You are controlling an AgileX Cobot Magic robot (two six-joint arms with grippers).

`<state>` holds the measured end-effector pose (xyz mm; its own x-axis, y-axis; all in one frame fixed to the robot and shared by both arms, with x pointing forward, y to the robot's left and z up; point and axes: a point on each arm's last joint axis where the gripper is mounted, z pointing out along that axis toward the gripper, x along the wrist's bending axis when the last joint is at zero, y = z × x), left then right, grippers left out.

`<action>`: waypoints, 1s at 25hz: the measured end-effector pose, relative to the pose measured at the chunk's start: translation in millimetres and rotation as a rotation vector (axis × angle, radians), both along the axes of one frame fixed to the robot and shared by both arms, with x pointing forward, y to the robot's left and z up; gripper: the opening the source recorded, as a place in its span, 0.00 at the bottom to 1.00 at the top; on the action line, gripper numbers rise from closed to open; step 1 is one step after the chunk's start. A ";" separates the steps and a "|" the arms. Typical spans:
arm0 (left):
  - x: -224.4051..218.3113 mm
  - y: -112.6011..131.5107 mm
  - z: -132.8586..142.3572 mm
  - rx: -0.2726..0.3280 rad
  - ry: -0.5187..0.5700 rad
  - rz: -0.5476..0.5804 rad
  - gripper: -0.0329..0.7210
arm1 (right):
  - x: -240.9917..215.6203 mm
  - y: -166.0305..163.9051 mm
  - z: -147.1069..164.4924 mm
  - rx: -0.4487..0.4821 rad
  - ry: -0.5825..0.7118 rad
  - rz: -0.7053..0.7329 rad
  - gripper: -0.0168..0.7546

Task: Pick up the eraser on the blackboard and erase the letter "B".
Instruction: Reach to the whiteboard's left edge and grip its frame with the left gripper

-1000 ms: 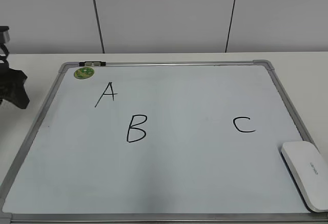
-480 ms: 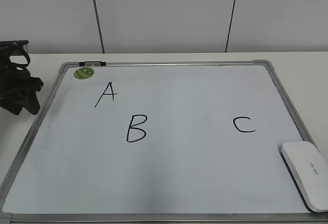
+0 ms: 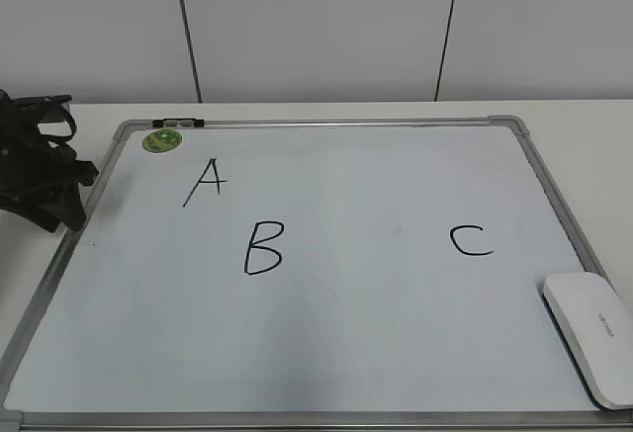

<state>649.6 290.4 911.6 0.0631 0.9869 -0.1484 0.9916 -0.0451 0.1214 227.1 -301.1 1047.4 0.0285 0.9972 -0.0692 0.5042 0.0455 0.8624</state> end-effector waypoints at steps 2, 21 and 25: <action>0.6 0.1 -0.8 0.001 -0.004 0.001 0.37 | 0.0 0.0 0.0 0.000 0.000 0.000 0.77; 2.8 -1.6 -9.1 -0.020 0.022 0.018 0.06 | 0.0 0.0 0.0 0.000 0.000 0.000 0.77; 2.8 -1.6 -9.1 -0.020 0.022 0.021 0.06 | 0.0 0.0 0.0 0.000 0.000 0.000 0.77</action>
<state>652.4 288.8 902.5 0.0391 0.9847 -0.1697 0.9948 -0.0223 0.0999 227.1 -301.1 1047.4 0.0285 0.9972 -0.0692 0.5042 0.0455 0.8624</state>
